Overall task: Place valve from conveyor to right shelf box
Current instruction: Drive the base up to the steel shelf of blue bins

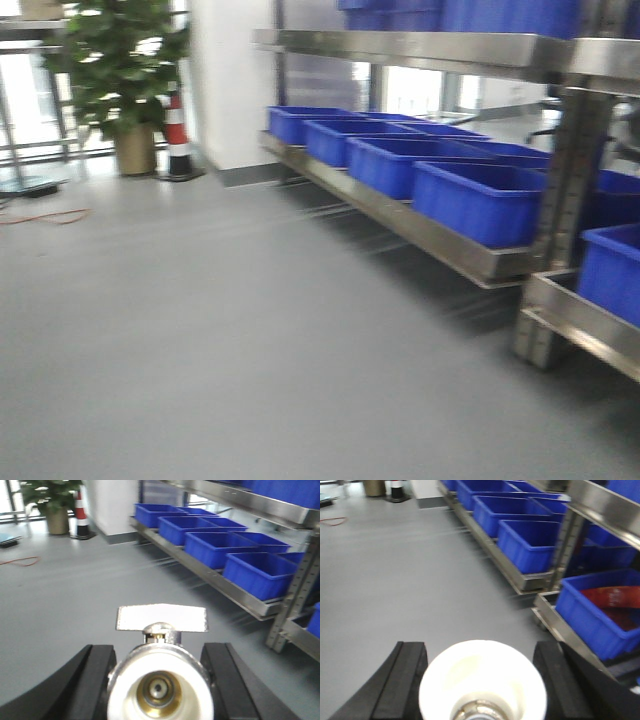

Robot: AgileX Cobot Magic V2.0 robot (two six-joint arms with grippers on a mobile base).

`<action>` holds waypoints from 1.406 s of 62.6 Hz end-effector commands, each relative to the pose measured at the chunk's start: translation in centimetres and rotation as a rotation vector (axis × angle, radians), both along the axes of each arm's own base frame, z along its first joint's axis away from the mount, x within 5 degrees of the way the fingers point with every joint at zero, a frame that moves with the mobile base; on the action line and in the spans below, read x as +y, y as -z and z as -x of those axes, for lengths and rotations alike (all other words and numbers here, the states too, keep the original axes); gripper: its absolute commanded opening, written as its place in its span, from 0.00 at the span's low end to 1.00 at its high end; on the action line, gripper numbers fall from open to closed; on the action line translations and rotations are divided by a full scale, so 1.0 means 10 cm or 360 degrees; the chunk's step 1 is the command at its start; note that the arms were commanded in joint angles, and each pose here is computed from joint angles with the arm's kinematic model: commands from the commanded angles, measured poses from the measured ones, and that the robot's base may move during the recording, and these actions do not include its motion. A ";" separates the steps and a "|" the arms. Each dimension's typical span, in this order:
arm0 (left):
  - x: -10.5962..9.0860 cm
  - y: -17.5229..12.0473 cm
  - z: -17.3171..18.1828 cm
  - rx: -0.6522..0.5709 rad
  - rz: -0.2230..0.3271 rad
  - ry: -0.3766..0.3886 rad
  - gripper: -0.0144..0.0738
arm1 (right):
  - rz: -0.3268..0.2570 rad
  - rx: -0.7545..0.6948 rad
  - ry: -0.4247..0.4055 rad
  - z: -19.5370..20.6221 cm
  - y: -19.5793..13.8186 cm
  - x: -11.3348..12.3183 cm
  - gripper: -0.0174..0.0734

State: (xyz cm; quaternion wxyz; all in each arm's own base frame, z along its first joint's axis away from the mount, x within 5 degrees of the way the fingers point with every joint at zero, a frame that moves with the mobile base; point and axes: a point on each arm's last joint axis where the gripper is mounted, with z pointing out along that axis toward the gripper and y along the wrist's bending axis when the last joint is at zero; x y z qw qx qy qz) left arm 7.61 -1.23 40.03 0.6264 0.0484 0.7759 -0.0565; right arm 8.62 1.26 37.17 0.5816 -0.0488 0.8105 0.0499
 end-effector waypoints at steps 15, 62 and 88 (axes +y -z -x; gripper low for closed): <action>0.00 -0.08 0.02 -0.0109 0.0025 0.0001 0.04 | -0.0006 -0.0137 0.0018 0.01 -0.09 -0.01 0.01; 0.00 -0.08 0.02 -0.0109 0.0025 0.0001 0.04 | -0.0006 -0.0137 0.0018 0.01 -0.09 -0.01 0.01; 0.00 -0.08 0.02 -0.0109 0.0025 0.0001 0.04 | -0.0006 -0.0137 0.0018 0.01 -0.09 -0.01 0.01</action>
